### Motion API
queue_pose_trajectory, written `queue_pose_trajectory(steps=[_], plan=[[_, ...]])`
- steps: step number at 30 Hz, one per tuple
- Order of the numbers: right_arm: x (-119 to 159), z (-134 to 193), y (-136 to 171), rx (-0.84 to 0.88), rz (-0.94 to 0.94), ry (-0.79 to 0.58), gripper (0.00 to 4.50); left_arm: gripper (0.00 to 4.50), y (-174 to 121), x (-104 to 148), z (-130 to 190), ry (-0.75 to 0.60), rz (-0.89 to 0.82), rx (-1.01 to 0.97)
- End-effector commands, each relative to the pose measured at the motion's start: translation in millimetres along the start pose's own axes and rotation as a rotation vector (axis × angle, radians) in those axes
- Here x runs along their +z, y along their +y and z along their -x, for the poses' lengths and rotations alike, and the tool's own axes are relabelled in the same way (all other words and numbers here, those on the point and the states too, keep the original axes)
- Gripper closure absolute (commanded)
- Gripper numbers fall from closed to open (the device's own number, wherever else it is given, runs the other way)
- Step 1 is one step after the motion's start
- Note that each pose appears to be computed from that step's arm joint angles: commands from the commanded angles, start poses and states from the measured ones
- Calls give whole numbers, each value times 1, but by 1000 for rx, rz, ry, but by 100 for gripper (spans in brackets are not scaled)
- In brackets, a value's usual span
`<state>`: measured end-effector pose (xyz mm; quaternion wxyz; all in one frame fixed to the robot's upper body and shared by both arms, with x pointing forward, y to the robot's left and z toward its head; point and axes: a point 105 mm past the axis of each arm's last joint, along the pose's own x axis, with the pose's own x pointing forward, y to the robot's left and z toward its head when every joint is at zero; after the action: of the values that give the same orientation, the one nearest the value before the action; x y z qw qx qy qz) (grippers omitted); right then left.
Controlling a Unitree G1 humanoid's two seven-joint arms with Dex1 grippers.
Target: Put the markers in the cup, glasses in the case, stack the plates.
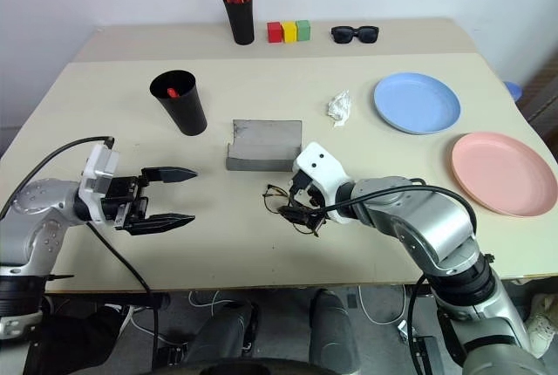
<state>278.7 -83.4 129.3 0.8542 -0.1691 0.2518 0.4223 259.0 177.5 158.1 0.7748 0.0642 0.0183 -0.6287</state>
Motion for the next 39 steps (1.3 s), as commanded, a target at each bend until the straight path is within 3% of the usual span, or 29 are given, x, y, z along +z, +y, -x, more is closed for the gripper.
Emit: queue_pose_trajectory(steps=[1, 2, 4, 5, 6, 8, 25, 29, 39], plan=[[2, 1, -2, -28, 24, 4, 82, 0, -4, 9, -2, -18, -42, -12], [1, 0, -3, -34, 22, 10, 125, 0, -4, 8, -3, -18, -42, -11], [0, 0, -3, -29, 16, 9, 125, 0, -4, 7, -3, -16, -40, -9], [0, 1, -4, -33, 17, 11, 203, 0, -4, 6, -3, -15, -41, -7], [0, 1, -5, -35, 19, 15, 227, 0, -4, 5, -4, -14, -42, -6], [-1, 2, -6, -39, 23, 21, 326, 0, -4, 5, -4, -14, -43, -9], [-14, -4, -1, -12, 12, 69, 326, 0, -3, 5, -6, -10, -60, -13], [-17, -7, -1, -17, 15, 82, 444, 0, -3, 5, -7, -11, -65, -10], [-11, 2, -2, 8, 47, 68, 444, 0, 0, 7, -6, -13, -71, 3]])
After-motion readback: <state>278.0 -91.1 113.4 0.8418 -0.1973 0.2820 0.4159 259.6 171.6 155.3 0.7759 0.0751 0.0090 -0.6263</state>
